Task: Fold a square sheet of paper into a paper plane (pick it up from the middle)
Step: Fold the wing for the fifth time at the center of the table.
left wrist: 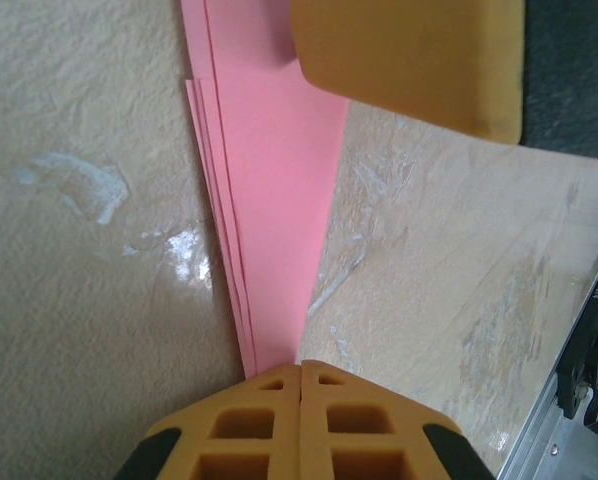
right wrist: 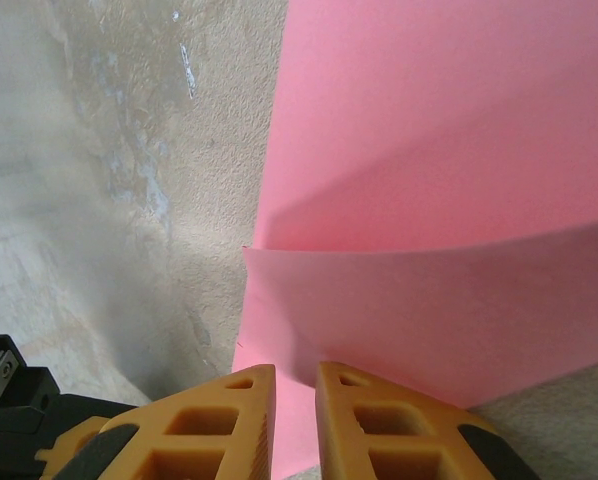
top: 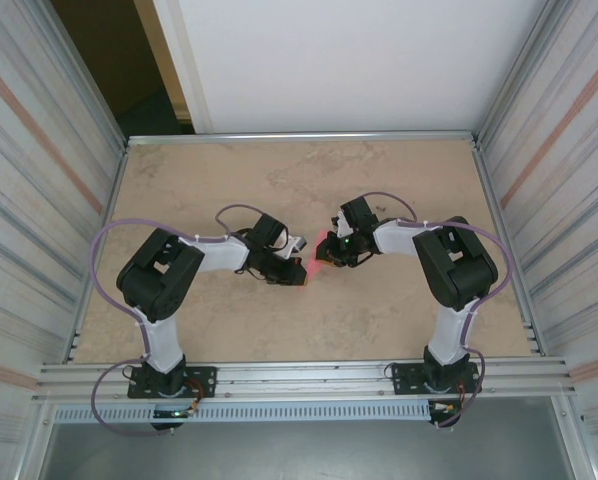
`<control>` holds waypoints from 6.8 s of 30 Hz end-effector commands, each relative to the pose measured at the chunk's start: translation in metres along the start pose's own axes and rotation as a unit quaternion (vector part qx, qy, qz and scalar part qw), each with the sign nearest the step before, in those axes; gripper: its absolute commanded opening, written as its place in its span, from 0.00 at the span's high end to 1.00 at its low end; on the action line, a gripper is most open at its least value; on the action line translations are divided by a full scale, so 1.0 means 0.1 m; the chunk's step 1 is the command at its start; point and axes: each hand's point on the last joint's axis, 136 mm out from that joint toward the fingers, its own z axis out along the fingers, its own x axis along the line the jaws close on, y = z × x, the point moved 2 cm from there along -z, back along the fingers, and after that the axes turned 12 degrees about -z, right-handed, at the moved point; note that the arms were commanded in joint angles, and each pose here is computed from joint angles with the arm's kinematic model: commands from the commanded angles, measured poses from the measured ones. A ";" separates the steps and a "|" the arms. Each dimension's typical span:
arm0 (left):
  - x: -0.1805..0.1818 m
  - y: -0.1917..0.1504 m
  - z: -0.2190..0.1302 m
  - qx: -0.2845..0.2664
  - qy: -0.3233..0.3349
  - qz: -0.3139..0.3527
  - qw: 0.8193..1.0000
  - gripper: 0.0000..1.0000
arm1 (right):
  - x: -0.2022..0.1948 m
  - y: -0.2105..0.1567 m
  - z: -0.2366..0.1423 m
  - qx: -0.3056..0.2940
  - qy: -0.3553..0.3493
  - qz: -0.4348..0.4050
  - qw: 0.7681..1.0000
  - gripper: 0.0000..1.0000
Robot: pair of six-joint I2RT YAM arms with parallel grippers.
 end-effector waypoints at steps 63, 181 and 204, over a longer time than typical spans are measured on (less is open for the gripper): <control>0.28 0.10 0.09 -0.001 0.105 -0.075 0.992 0.99 | -0.04 0.07 -0.09 -0.001 -0.039 0.027 0.999 0.82; 0.25 0.55 0.13 -0.041 0.094 -0.125 0.987 1.00 | -0.16 0.45 -0.30 -0.053 0.010 0.009 0.998 0.92; -0.26 0.71 0.17 -0.039 0.019 -0.033 0.999 0.96 | -0.35 0.20 0.10 0.026 -0.019 0.026 0.999 0.93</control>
